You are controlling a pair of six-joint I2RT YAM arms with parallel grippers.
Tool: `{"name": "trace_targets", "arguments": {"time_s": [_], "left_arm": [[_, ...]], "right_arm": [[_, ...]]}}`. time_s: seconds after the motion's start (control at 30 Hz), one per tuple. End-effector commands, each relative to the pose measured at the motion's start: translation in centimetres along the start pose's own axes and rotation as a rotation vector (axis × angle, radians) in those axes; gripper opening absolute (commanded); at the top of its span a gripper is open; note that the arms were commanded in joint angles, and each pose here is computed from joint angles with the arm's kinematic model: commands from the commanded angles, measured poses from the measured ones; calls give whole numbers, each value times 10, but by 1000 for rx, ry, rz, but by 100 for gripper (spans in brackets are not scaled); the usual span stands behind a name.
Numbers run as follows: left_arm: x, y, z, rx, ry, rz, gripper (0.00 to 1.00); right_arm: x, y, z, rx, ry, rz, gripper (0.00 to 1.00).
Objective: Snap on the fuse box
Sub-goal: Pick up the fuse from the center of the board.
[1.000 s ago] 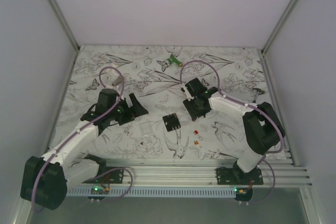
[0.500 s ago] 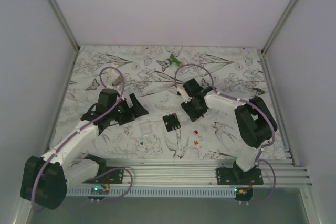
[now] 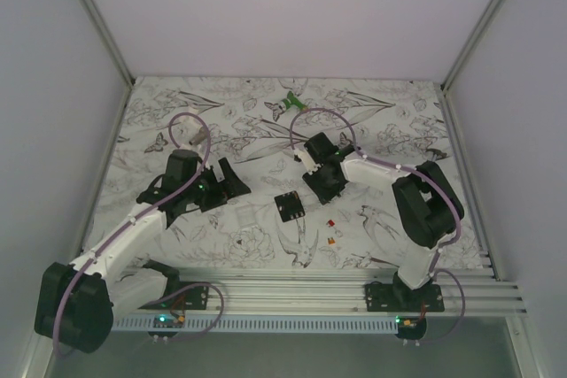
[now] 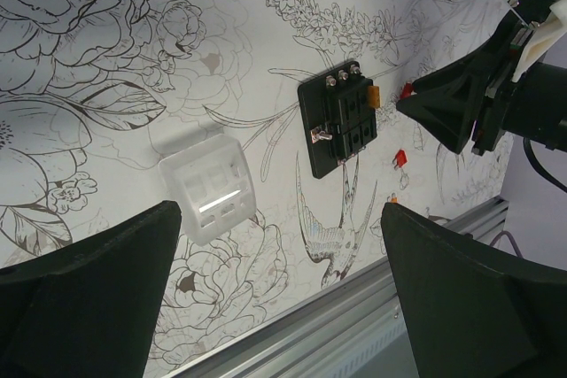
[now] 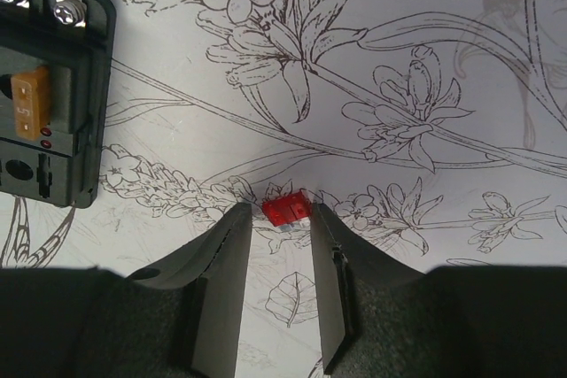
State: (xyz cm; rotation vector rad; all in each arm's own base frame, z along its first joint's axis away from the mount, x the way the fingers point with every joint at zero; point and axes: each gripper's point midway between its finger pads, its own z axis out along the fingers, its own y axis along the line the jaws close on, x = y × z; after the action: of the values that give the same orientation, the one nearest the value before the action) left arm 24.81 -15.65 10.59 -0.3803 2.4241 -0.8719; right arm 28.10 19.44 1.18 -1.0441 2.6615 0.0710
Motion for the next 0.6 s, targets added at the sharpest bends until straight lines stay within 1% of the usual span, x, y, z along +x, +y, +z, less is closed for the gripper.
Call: {"name": "trace_targets", "arguments": {"time_s": [0.0,0.1,0.2,0.33,0.5,0.57], "left_arm": [[-3,-4,-1,4,3,22,100],[-2,-5,-1,8,9,23,100],[-1,-5,-1,9,8,24,100],[-1,-5,-1,10,9,24,100],[-1,-6,-1,11,11,26,100],[-1,-5,-1,10,9,25,100]], "right_arm": [[-1,-1,3,12,11,-31,39],[0,-4,6,28,24,-37,39],[1,-7,9,37,32,-54,43],[1,-10,12,51,35,-81,45],[3,-5,16,14,42,-114,45],[4,-4,18,4,48,-119,42]]}}
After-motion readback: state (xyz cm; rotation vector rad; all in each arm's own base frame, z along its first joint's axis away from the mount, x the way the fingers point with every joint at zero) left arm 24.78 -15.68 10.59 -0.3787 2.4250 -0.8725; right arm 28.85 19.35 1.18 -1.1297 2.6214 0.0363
